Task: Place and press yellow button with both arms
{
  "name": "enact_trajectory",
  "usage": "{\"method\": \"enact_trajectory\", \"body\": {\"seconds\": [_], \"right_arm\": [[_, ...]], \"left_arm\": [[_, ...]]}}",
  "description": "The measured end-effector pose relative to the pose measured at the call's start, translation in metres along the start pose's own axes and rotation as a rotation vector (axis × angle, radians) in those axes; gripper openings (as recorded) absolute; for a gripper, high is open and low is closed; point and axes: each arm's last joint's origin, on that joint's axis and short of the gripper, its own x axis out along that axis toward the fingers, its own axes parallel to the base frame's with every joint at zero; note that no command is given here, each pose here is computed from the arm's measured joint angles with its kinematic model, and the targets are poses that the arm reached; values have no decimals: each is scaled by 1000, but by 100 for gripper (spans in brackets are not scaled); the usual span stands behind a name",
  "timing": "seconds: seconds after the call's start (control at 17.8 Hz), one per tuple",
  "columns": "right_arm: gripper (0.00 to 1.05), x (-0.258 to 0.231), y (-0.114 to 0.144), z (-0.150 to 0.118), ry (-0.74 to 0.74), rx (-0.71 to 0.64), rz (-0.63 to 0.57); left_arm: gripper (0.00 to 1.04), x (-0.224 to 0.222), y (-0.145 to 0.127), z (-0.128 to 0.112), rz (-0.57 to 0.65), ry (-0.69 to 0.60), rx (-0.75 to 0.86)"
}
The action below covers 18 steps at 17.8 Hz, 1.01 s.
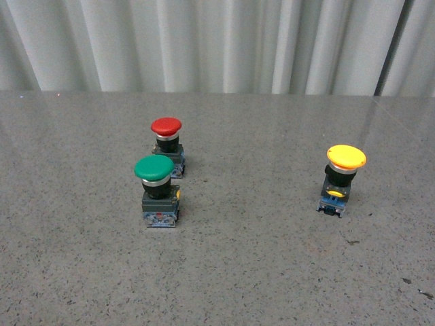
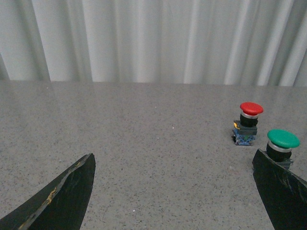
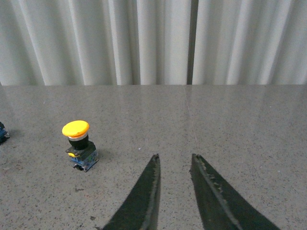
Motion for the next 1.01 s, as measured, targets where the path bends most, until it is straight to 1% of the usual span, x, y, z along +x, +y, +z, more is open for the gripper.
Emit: {"method": "enact_trajectory", "body": {"seconds": [0.17,0.22,0.34,0.39,0.45,0.51,1.01], "right_arm": [[49,0,0,0,0,0,0],[60,0,0,0,0,0,0],[86,0,0,0,0,0,0],[95,0,0,0,0,0,0],[100,0,0,0,0,0,0],[97,0,0,0,0,0,0],[98,0,0,0,0,0,0]], "left_arm": [[98,0,0,0,0,0,0],[98,0,0,0,0,0,0],[98,0,0,0,0,0,0],[98,0,0,0,0,0,0],[98,0,0,0,0,0,0],[98,0,0,0,0,0,0],[98,0,0,0,0,0,0]]}}
